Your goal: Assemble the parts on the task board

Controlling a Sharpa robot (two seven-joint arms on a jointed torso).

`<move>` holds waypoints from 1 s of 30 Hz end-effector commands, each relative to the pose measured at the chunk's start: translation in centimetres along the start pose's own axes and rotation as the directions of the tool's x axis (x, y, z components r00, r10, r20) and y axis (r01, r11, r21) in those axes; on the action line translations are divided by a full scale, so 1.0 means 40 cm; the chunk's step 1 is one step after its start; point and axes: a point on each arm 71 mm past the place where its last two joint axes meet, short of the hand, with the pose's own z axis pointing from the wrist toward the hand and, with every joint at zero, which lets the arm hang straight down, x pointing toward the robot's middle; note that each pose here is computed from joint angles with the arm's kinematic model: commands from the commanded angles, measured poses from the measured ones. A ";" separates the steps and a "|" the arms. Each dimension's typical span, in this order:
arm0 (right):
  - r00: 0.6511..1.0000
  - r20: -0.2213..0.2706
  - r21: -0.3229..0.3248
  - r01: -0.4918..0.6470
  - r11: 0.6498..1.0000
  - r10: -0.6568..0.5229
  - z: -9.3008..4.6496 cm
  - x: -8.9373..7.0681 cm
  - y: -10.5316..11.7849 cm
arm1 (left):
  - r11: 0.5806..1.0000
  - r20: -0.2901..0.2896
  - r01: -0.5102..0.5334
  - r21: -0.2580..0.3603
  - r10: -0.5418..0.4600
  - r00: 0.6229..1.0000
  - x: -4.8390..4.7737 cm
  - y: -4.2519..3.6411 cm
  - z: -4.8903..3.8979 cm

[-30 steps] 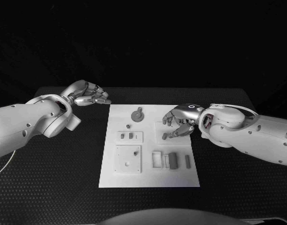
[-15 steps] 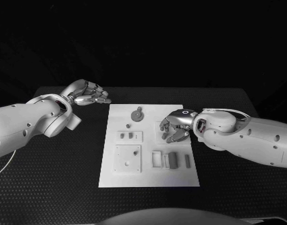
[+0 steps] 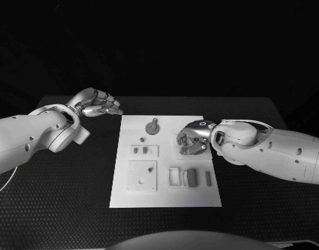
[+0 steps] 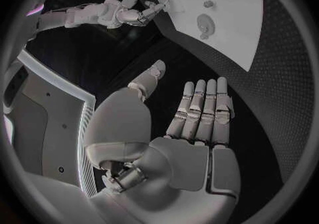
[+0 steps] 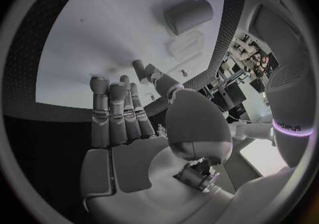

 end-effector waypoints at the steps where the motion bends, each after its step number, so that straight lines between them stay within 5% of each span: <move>1: 1.000 -0.016 -0.008 0.022 1.000 -0.022 0.005 0.008 0.009 | 1.000 -0.012 0.012 0.015 -0.012 1.000 0.004 -0.006 0.001; 30: 0.998 -0.026 -0.025 0.052 0.998 -0.052 0.010 0.013 0.018 | 0.999 -0.019 0.041 -0.005 -0.041 0.999 0.005 -0.001 0.001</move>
